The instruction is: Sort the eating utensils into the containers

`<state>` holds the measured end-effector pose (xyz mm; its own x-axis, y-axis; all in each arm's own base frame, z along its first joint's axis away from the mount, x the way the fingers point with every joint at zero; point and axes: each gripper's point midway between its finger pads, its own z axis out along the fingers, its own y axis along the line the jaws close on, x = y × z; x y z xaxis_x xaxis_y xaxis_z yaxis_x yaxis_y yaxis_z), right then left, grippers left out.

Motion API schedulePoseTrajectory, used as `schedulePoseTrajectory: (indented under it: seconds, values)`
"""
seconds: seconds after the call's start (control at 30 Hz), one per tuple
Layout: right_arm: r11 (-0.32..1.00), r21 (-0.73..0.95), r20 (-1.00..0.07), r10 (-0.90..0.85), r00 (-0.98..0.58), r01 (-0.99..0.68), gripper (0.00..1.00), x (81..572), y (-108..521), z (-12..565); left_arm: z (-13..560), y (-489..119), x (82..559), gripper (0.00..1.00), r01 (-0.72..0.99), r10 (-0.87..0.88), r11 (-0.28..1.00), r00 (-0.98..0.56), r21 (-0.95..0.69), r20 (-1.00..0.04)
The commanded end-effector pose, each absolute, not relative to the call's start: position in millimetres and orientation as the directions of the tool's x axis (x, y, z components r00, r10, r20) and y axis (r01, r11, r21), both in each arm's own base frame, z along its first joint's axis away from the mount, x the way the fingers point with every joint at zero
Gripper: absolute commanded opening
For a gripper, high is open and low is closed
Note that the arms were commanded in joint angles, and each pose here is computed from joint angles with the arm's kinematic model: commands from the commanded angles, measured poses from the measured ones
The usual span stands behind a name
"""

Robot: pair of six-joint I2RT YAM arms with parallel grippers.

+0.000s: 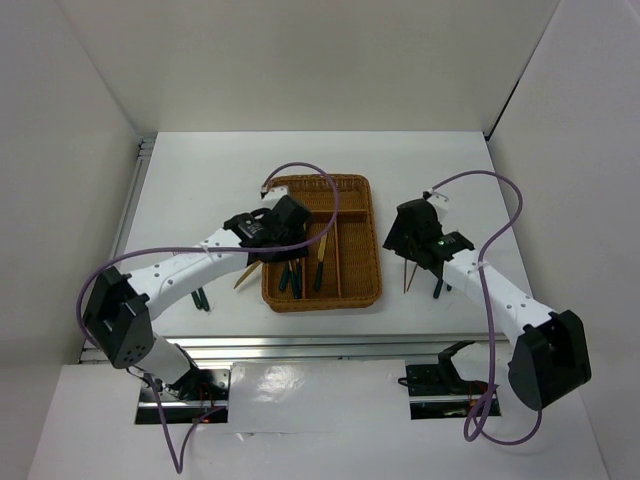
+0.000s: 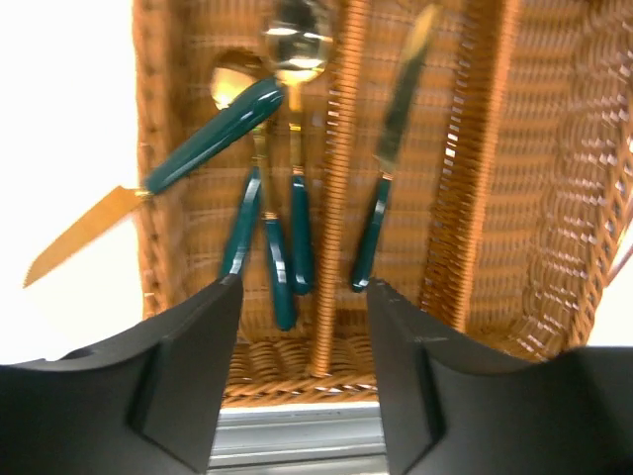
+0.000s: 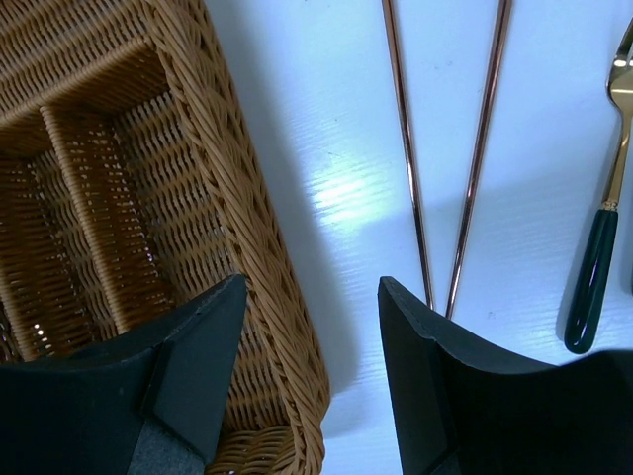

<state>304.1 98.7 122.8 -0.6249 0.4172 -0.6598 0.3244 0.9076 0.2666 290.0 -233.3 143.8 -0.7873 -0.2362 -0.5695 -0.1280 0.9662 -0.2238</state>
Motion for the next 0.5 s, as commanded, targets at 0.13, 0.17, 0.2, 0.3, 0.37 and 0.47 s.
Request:
schedulePoseTrajectory:
  seconds: [0.13,0.17,0.2,0.3,0.37,0.47]
  values:
    - [0.916,0.277,-0.658,0.4,-0.637,0.29,0.64,306,103,119,167,-198,306,0.76,-0.142,-0.257,0.964,-0.708,-0.224,-0.658]
    - [0.916,0.282,-0.653,0.4,-0.642,0.284,0.64,307,105,117,168,-191,313,0.78,-0.138,-0.244,0.968,-0.7,-0.209,-0.671]
    - [0.916,0.287,-0.649,0.4,-0.647,0.279,0.64,307,107,117,169,-187,317,0.8,-0.132,-0.235,0.971,-0.694,-0.201,-0.681]
    - [0.915,0.298,-0.649,0.403,-0.645,0.272,0.64,308,109,118,164,-184,329,0.8,-0.088,-0.189,0.98,-0.699,-0.179,-0.69]
    - [0.915,0.298,-0.649,0.403,-0.645,0.272,0.64,308,109,118,156,-189,333,0.82,-0.036,-0.15,0.983,-0.713,-0.177,-0.685]
    - [0.919,0.292,-0.652,0.394,-0.648,0.266,0.64,308,109,118,149,-194,342,0.82,0.033,-0.077,0.989,-0.717,-0.144,-0.693]
